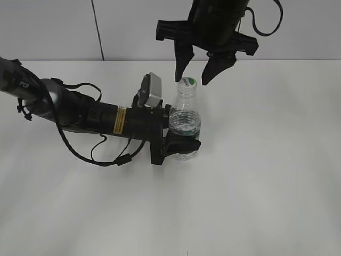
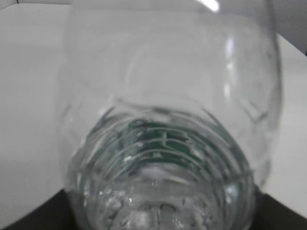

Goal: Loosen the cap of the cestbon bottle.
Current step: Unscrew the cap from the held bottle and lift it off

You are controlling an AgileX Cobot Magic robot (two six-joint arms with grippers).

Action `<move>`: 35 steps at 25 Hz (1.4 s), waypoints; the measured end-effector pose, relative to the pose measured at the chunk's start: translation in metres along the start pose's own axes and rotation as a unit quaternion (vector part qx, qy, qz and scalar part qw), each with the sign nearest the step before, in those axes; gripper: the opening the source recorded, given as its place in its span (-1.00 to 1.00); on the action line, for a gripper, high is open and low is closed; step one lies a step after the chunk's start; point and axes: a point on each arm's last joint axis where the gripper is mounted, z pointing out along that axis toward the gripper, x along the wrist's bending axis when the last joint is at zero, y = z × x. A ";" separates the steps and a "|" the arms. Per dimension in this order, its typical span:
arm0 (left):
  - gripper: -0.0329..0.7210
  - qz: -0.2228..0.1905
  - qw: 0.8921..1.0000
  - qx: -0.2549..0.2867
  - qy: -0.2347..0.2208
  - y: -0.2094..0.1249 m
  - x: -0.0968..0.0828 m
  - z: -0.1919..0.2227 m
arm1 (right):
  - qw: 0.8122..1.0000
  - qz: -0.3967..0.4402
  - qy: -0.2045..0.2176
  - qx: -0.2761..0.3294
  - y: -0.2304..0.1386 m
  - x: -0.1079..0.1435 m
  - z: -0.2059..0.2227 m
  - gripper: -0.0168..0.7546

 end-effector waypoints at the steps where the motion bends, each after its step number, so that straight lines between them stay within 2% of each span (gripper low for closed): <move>1: 0.18 0.000 1.000 0.000 0.000 0.000 0.000 0.000 | 1.000 0.000 0.000 0.001 0.000 0.000 0.001 0.08; 7: 0.18 0.000 1.000 0.000 0.000 0.000 0.000 0.000 | 1.000 0.002 0.003 0.020 0.001 0.000 0.017 0.08; 21: 0.18 0.000 1.000 0.003 0.002 0.000 0.000 0.000 | 1.000 -0.016 0.003 0.020 0.001 0.000 0.017 0.08; 24: 0.18 0.000 1.000 0.003 0.002 -0.001 0.000 0.000 | 1.000 -0.017 0.003 0.020 0.001 0.000 0.017 0.03; 28: 0.18 0.000 1.000 0.003 0.002 -0.001 0.000 0.000 | 1.000 -0.019 0.003 0.020 0.001 0.000 0.017 -0.16; 35: 0.18 0.000 1.000 0.003 0.003 -0.001 0.000 0.000 | 0.997 -0.073 0.004 0.020 0.001 0.000 0.017 -0.16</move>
